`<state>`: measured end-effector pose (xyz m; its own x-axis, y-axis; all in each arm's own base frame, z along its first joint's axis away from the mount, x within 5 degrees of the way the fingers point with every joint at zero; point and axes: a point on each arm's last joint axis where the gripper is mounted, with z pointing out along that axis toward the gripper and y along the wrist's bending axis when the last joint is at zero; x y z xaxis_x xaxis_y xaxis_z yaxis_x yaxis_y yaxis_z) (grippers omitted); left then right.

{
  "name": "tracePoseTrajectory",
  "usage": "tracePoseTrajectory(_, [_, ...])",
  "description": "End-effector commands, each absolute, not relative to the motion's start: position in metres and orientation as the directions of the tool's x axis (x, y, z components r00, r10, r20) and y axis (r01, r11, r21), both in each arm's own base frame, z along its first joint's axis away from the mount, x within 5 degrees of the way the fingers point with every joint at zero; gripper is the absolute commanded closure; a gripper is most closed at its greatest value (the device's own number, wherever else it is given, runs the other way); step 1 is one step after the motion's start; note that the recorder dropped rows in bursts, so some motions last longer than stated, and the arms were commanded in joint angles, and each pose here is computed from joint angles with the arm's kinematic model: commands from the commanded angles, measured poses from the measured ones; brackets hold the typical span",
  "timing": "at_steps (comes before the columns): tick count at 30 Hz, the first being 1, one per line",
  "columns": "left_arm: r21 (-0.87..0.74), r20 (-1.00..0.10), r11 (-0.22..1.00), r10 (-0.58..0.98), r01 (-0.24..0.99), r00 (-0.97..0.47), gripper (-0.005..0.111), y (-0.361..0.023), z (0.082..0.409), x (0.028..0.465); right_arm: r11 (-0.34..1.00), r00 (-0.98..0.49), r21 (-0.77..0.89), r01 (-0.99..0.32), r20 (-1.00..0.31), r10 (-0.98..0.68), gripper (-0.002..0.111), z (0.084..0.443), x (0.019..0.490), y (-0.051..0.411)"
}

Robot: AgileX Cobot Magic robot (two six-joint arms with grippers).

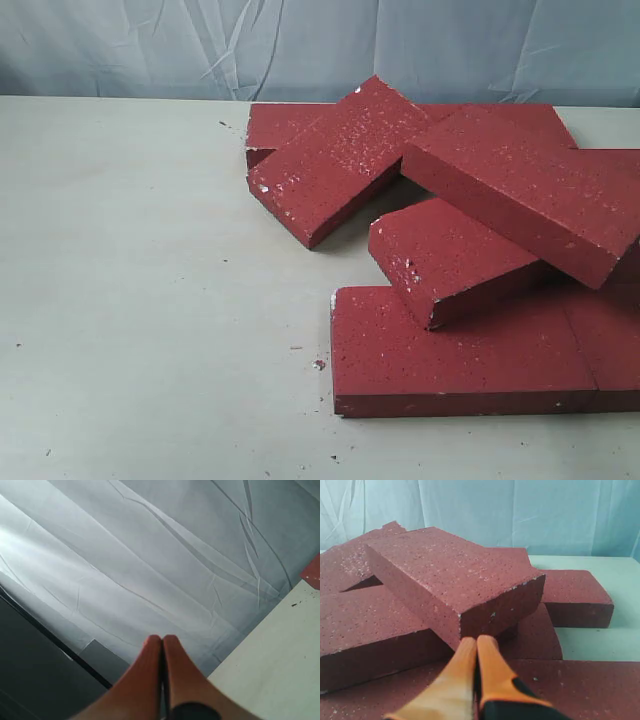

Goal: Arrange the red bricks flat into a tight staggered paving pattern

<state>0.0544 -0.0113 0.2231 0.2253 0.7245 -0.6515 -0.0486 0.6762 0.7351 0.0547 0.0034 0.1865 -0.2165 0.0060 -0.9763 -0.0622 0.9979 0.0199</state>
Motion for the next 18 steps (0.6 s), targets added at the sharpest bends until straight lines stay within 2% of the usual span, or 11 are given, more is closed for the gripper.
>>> tracePoseTrajectory(1, [0.727,-0.657,0.684,0.716,-0.049,0.236,0.107,-0.012,0.223,0.054,0.998,-0.178,0.004,-0.058,-0.984,-0.007,0.109,0.189,0.055,0.003])
tracePoseTrajectory(7, [0.713,-0.668,0.699,0.699,-0.048,0.254,0.107,-0.013,0.224,0.053,0.998,-0.146,0.004,-0.060,-0.989,-0.005,0.109,0.192,0.055,0.003])
tracePoseTrajectory(9, [0.559,-0.794,0.829,0.540,-0.015,0.280,0.107,-0.012,0.227,0.053,0.998,-0.122,0.004,-0.061,-0.992,-0.004,0.109,0.194,0.056,0.003])
tracePoseTrajectory(11, [0.282,-0.921,0.959,0.259,0.039,0.292,0.107,-0.010,0.230,0.052,0.998,-0.101,0.004,-0.062,-0.995,-0.002,0.109,0.196,0.056,0.003])
tracePoseTrajectory(13, [0.105,-0.953,0.992,0.081,0.067,0.291,0.107,-0.008,0.231,0.052,0.998,-0.075,-0.001,-0.064,-0.997,-0.006,0.109,0.198,0.056,0.003])
tracePoseTrajectory(15, [0.050,-0.957,0.996,0.027,0.072,0.290,0.107,-0.007,0.231,0.052,0.998,0.001,-0.003,-0.067,-1.000,-0.003,0.109,0.205,0.056,0.004])
tracePoseTrajectory(18, [0.058,-0.952,0.995,0.032,0.078,0.304,0.107,-0.008,0.233,0.052,0.997,0.143,0.010,-0.073,-0.990,0.020,0.109,0.218,0.055,0.004])
